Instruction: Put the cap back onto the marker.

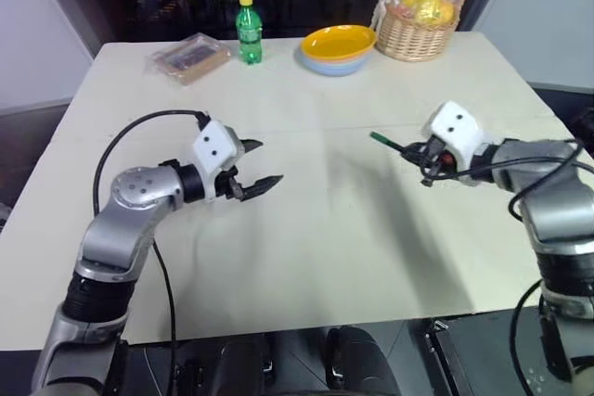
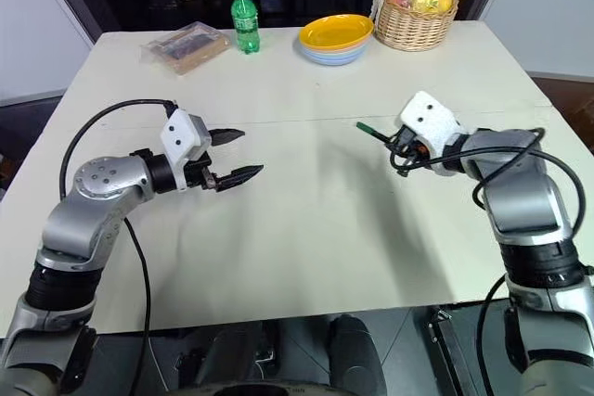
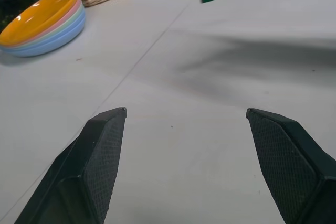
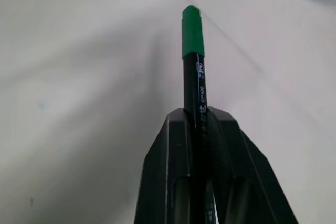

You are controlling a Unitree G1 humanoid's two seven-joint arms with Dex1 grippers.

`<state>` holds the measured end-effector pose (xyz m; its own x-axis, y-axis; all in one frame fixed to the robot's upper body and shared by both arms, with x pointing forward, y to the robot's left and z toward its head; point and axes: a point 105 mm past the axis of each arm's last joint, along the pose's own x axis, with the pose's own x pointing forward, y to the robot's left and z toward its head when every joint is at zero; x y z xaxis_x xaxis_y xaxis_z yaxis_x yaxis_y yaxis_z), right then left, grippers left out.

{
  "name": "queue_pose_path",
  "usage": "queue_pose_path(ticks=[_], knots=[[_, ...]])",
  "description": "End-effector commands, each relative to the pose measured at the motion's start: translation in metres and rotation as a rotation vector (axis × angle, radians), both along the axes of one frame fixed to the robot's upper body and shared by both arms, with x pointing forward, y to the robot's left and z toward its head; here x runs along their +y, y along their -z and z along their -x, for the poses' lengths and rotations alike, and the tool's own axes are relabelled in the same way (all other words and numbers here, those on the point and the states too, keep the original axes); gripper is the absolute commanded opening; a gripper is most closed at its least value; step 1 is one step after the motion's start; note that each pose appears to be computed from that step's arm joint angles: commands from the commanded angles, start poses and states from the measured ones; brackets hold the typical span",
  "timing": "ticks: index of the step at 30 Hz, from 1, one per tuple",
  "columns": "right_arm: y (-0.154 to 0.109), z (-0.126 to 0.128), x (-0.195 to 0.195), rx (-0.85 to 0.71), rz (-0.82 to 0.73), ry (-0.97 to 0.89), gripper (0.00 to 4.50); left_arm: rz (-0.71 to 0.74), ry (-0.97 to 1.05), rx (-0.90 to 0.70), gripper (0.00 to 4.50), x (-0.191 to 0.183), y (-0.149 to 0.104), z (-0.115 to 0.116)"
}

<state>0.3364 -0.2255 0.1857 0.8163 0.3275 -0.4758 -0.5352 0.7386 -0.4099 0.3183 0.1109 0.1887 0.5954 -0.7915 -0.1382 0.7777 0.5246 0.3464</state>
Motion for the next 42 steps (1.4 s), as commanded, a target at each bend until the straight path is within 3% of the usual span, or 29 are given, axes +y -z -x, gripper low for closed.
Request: queue_pose_path(ticks=[1, 11, 25, 42], knots=[[-0.008, 0.013, -0.024, -0.014, -0.034, 0.171, 0.0, 0.022, 0.008, -0.028, 3.82, -0.004, -0.005, 0.001], [0.013, 0.034, -0.068, 0.015, -0.063, 0.47, 0.0, 0.052, 0.04, -0.007, 3.82, -0.013, -0.003, 0.003], [0.041, 0.034, -0.079, 0.068, -0.167, 0.591, 0.0, 0.03, 0.153, 0.012, 3.82, -0.023, -0.009, 0.014], [0.059, 0.033, -0.089, 0.128, -0.143, 0.586, 0.0, 0.114, 0.302, -0.09, 3.82, -0.014, -0.083, 0.04]])
